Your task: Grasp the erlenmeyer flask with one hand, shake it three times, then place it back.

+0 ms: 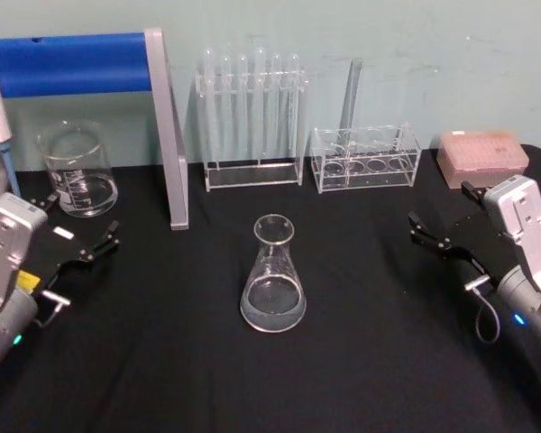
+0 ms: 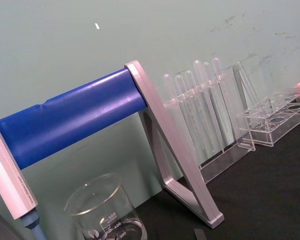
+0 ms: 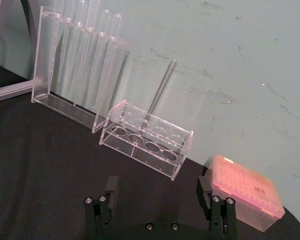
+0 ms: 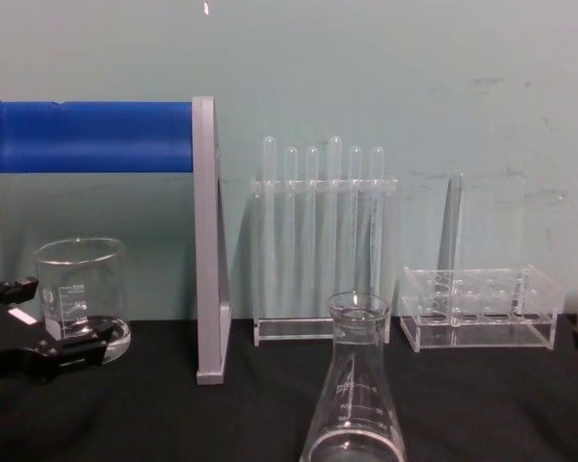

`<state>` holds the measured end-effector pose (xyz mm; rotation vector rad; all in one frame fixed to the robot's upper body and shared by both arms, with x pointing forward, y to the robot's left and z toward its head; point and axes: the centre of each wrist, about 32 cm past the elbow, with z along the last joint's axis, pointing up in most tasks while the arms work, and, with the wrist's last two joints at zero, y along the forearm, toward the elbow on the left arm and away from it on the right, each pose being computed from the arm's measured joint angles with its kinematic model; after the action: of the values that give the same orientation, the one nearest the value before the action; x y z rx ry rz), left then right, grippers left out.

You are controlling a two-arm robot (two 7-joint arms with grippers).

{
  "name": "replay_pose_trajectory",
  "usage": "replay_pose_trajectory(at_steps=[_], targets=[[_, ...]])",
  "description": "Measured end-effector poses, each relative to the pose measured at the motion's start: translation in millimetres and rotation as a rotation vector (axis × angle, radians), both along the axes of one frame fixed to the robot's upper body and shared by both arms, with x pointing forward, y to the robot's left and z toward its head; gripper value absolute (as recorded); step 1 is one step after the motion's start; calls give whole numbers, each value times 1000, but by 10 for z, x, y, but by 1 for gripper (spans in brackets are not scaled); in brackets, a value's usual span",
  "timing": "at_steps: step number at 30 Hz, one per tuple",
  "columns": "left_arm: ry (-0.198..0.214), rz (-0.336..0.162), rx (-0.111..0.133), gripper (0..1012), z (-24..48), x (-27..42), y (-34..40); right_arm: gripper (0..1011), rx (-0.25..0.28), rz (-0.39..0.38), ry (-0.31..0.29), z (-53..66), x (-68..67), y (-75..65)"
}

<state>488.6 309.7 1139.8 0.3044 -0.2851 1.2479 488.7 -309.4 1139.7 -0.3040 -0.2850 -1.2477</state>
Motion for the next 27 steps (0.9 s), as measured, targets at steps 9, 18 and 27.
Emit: replay_pose_trajectory(at_steps=[9,18,27], targets=[[0,0,0,1001,0,0,0,1002,0,0,0,0,0,-2],[0,0,0,1001,0,0,0,1002,0,0,0,1,0,-3],[0,0,0,1001,0,0,0,1002,0,0,0,1,0,-3]])
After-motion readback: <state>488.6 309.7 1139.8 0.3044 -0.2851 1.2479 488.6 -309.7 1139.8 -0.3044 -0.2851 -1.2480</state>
